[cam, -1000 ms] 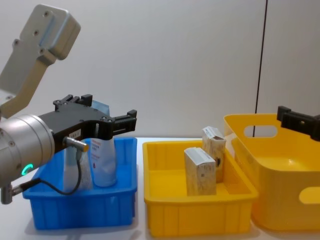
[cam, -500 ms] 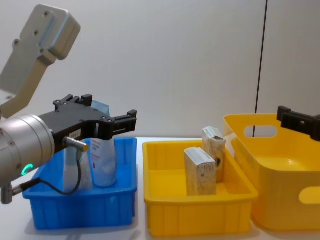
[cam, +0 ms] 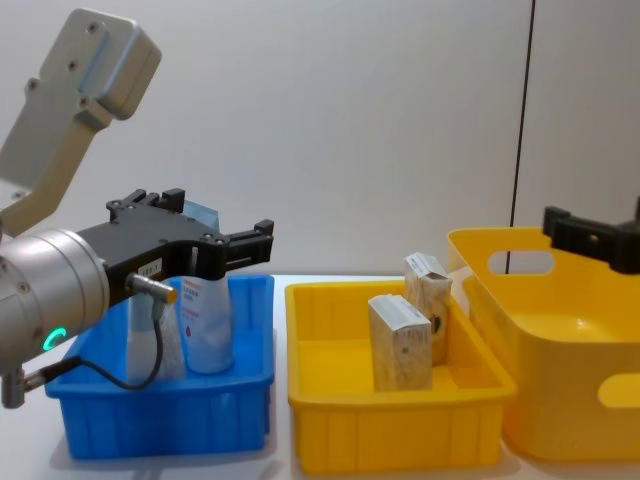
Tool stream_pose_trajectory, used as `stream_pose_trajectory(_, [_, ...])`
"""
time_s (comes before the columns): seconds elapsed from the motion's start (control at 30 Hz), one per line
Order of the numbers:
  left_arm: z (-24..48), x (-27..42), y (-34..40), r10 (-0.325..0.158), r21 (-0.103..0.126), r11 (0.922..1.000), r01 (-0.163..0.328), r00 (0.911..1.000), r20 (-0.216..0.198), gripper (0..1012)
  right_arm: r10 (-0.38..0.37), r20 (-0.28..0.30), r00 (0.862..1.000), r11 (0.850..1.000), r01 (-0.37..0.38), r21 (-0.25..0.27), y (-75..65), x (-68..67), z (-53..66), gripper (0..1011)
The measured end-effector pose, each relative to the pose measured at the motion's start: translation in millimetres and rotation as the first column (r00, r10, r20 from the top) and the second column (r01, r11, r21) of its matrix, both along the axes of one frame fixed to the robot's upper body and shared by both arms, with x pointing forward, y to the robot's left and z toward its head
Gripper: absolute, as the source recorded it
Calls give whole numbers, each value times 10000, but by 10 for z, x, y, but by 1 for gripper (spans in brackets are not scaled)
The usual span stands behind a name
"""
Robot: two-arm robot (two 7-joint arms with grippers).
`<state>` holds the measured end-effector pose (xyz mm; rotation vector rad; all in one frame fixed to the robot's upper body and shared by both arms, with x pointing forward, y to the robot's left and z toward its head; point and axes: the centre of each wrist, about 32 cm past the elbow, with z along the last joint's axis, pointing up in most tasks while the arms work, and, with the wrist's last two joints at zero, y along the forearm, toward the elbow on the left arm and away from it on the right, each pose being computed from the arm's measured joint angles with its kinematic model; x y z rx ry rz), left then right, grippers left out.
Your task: Bimanual collaborative sorting of washing and personal care products
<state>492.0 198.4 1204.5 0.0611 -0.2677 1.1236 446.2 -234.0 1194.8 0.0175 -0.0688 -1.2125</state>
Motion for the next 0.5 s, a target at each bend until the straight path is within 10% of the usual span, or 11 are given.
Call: stream_pose_trajectory(0.5, [0, 0, 0, 0, 0, 10000, 0, 10000, -1, 1001, 887, -1173, 9891, 9957, -851, 354, 240, 231, 428, 1003])
